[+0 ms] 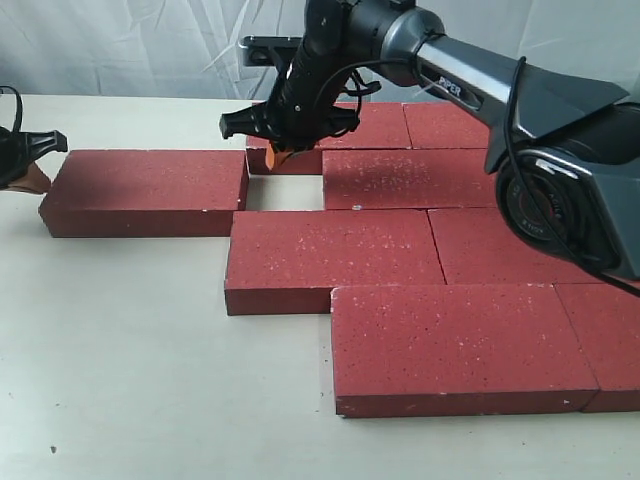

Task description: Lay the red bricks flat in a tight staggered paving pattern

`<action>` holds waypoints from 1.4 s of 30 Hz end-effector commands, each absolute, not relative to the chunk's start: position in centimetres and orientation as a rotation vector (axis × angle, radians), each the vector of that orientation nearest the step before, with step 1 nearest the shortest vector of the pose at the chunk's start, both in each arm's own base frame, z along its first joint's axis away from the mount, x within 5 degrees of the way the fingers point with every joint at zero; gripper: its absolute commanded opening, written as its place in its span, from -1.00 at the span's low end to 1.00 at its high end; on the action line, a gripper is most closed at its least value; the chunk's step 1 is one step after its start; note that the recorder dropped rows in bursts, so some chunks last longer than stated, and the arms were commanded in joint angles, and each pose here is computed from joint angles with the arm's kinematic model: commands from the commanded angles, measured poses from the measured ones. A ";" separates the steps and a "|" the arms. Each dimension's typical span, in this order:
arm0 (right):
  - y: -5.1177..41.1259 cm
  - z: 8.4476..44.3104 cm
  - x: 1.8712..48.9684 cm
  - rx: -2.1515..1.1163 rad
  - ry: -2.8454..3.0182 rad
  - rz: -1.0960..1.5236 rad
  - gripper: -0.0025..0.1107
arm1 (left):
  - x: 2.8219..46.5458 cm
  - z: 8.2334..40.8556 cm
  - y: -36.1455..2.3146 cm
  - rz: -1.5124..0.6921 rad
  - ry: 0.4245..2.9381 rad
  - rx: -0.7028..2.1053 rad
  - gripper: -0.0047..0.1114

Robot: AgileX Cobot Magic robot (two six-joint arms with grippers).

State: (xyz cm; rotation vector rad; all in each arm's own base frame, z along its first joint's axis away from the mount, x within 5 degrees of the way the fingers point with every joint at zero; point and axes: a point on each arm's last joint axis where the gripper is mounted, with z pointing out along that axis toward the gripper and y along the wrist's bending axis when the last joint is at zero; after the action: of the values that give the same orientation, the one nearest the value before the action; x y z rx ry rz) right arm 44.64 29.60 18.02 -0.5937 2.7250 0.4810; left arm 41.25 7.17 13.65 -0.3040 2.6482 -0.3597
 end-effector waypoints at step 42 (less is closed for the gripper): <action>29.0 18.8 45.1 -0.560 2.702 0.492 -0.97 | 42.4 14.0 -2.1 -0.519 2.620 -0.175 -0.92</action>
State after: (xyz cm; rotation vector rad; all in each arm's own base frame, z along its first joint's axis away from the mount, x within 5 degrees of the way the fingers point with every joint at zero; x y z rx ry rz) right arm 44.93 29.27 18.16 -0.5715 2.7196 0.4883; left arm 42.28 -1.71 13.87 -0.1613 2.6325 -0.5056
